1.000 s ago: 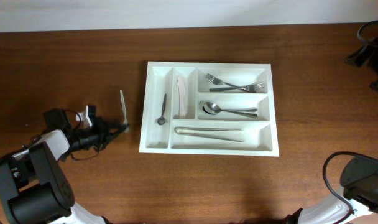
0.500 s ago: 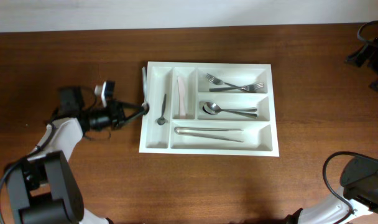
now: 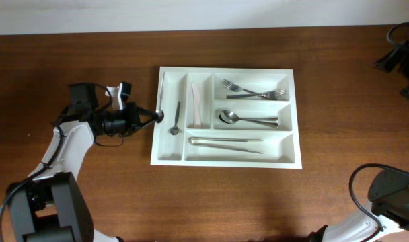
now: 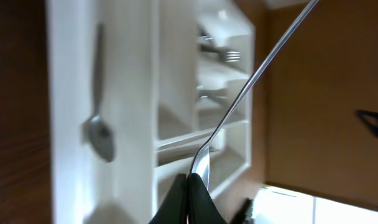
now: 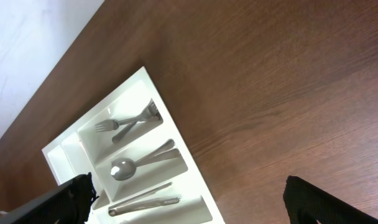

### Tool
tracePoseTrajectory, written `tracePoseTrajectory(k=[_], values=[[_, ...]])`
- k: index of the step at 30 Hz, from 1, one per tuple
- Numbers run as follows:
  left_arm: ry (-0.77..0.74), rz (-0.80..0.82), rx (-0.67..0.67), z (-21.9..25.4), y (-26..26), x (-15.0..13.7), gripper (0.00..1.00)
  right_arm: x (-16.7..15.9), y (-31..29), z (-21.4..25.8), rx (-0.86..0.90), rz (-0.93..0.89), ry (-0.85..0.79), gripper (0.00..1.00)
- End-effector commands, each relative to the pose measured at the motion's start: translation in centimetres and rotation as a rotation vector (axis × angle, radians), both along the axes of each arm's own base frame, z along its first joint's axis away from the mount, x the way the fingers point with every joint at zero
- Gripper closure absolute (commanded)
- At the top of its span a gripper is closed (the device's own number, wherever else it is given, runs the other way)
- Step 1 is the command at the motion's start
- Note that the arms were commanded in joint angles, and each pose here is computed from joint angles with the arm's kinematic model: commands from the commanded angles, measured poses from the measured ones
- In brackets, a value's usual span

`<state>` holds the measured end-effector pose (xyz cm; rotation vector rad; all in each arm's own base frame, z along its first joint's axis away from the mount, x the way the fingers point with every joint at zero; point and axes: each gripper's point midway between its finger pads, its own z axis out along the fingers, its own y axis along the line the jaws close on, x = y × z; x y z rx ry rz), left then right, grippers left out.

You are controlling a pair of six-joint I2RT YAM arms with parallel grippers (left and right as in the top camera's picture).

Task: Pack container
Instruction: 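Carry the utensil into the tray's left compartment and release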

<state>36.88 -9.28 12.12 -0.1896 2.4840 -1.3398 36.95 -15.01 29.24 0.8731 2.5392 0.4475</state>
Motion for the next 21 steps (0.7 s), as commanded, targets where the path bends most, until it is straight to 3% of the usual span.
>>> tracePoseTrajectory(k=[1, 6, 17, 21], values=[[0.059, 0.033, 0.125, -1.7, -0.1, -0.1, 0.98, 0.1, 0.1, -0.2, 0.012, 0.001, 0.003, 0.01], [0.102, 0.042, 0.227, -3.2, -0.2, -0.7, 0.98, 0.1, 0.1, -0.2, 0.012, 0.001, 0.003, 0.01], [0.145, 0.006, 0.168, -4.2, -1.1, -1.1, 0.98, 0.1, 0.1, -0.2, 0.012, 0.001, 0.003, 0.01], [0.244, 0.022, 0.133, -5.4, -1.4, -1.8, 0.98, 0.1, 0.1, -0.2, 0.012, 0.001, 0.003, 0.01]])
